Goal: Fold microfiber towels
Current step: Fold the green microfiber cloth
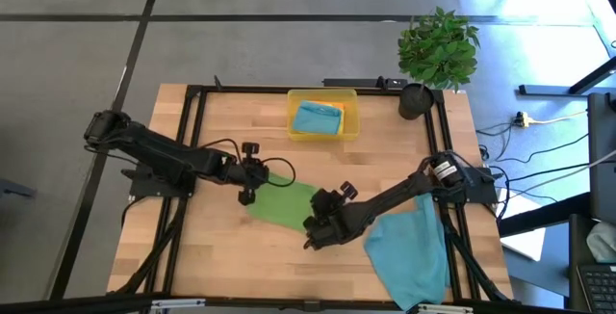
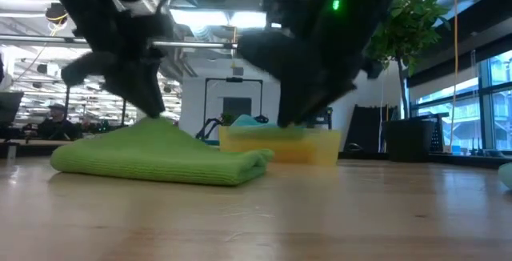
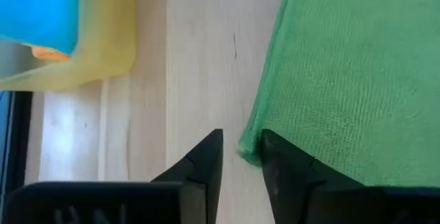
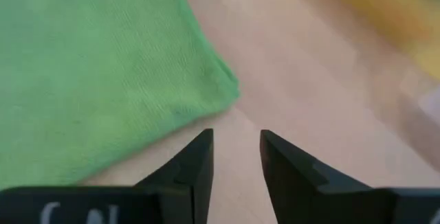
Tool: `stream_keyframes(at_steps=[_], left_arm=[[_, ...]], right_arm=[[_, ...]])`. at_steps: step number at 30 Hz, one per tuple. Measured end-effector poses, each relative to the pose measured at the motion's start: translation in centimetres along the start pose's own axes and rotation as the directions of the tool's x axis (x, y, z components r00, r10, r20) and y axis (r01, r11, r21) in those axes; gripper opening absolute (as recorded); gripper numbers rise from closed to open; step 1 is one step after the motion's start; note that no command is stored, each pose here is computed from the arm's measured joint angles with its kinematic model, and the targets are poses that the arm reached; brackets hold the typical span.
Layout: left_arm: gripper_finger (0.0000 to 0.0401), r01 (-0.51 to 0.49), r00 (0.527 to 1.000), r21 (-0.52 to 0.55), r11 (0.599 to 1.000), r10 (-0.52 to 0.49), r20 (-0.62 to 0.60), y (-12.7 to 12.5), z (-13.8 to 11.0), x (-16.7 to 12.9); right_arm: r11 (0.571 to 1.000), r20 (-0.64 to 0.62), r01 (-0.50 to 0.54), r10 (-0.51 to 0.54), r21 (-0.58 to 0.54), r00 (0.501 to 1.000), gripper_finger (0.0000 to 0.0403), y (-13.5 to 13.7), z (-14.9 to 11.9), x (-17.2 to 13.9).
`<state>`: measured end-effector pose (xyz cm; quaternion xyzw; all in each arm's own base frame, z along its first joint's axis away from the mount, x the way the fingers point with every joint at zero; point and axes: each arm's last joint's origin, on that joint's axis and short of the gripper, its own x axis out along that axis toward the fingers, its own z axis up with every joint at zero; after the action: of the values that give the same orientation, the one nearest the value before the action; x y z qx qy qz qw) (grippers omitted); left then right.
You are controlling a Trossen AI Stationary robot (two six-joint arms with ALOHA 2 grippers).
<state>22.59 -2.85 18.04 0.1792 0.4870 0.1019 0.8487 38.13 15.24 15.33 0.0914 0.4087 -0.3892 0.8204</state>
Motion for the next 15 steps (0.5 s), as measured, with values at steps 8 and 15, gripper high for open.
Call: stream_keyframes(at_steps=[8, 15], left_arm=[[0.0085, 0.024, 0.987, -0.011, 1.000, -0.022, 0.159, 0.0, 0.4, -4.4], [0.0084, 0.059, 0.949, -0.131, 0.990, -0.014, 0.315, 0.3, 0.0, -7.9]], right_arm=[[0.998, 0.087, -0.064, 0.063, 0.006, 0.994, 0.0110, 0.7, -0.4, -2.5], [0.996, 0.140, -0.090, 0.087, 0.017, 0.986, 0.0100, 1.2, -0.8, -3.0]])
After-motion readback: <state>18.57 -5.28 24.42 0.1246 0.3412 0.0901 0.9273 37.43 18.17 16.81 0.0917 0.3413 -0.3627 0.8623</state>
